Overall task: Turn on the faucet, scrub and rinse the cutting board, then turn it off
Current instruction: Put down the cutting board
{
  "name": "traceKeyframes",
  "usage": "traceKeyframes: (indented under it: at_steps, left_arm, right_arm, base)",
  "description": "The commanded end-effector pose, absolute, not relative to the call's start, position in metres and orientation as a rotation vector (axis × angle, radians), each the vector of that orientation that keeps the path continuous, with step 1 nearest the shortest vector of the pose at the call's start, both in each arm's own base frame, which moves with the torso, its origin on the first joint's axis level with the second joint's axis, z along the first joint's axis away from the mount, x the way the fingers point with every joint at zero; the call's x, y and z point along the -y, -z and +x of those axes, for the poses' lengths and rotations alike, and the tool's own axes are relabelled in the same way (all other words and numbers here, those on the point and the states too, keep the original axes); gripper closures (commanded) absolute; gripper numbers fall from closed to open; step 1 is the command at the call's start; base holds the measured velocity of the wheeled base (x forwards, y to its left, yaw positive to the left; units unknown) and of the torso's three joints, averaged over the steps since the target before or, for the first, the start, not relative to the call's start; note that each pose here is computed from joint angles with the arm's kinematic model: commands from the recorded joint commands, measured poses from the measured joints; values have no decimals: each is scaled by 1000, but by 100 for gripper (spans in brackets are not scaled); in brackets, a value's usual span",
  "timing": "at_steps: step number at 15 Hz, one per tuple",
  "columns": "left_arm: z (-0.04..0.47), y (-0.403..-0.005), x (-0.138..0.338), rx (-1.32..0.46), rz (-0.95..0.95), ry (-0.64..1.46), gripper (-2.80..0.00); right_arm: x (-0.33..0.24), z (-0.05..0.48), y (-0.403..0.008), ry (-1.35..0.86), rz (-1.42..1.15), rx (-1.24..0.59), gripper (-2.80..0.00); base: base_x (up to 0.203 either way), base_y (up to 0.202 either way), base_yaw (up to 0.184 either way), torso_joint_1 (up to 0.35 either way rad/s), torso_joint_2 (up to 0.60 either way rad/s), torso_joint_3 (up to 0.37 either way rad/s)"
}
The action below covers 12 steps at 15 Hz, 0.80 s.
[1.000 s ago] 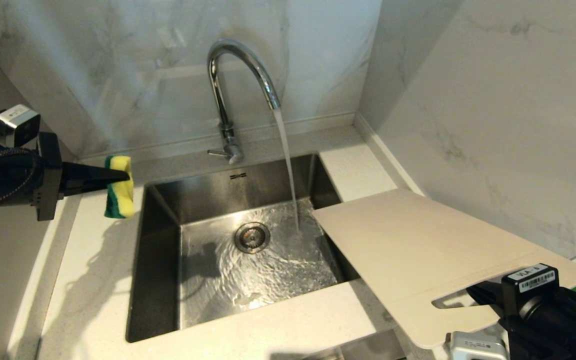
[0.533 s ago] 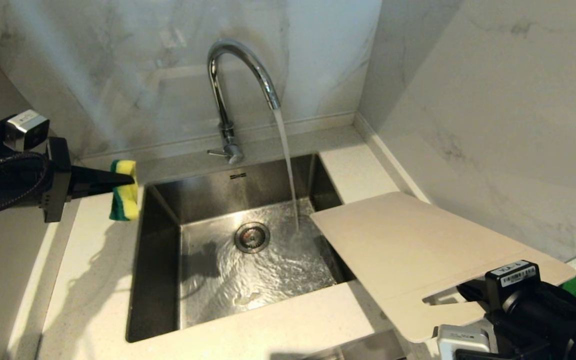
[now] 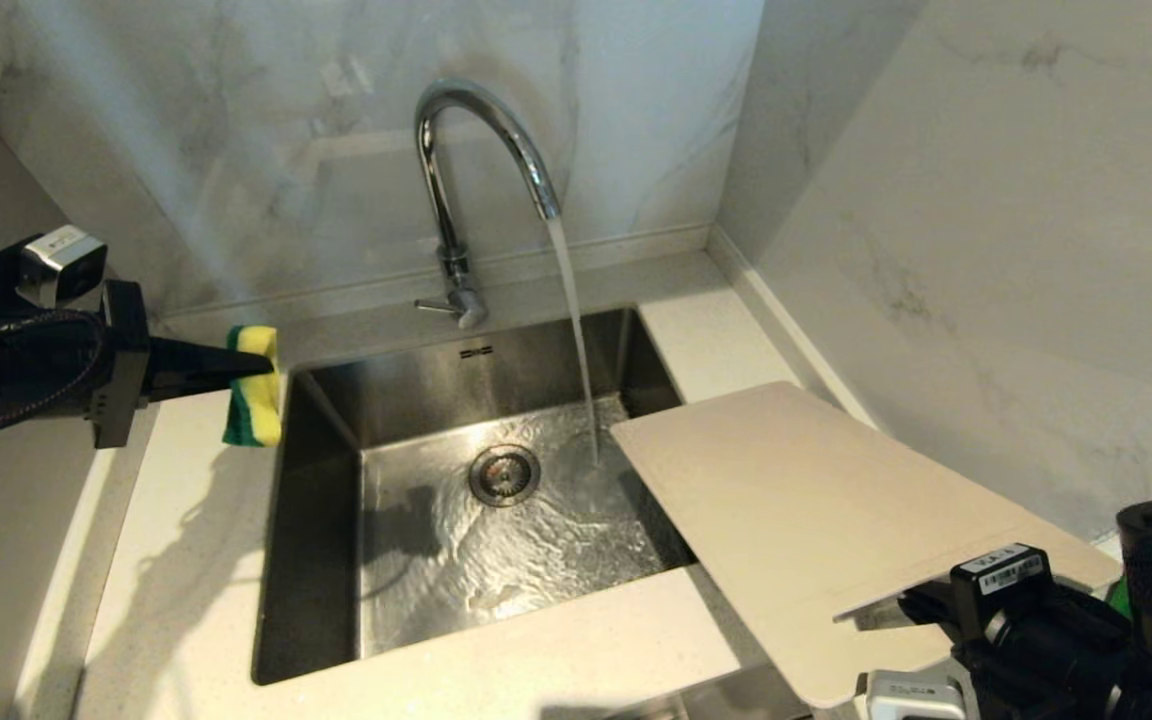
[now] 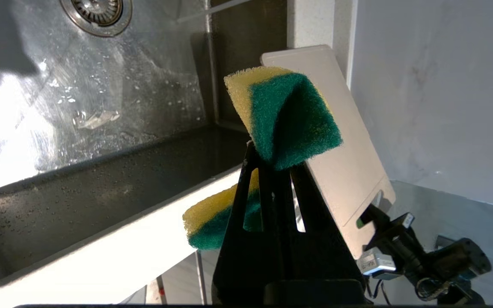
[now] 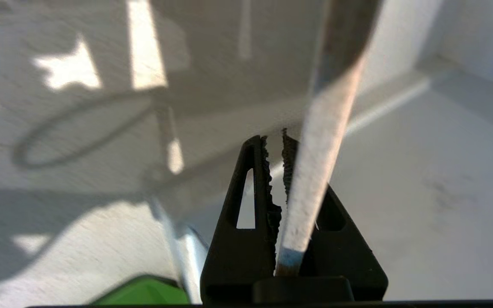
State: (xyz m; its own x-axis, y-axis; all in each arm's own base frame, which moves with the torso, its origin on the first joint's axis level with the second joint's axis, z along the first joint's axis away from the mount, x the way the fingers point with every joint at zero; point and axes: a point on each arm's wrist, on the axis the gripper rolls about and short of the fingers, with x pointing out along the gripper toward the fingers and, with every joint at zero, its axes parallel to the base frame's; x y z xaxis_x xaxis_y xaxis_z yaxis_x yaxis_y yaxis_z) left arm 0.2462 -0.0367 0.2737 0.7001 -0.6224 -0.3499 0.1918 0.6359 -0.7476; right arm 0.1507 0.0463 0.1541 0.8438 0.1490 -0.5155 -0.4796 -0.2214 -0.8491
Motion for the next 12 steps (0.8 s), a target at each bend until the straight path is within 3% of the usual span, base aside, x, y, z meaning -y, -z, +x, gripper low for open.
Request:
traceKeyframes:
  at_steps: [1,12]
  left_arm:
    - [251,-268,37,-664,-751,503,0]
    - [299,-238,52,-669,-742,542,0]
  right_arm:
    - [-41,151,-139,-657,-1688,-312,0]
    - [-46,161,-105,-911,-1617,-388,0]
  base:
    - [0,0,0,0,0,0]
    - [0,0,0,0,0,0]
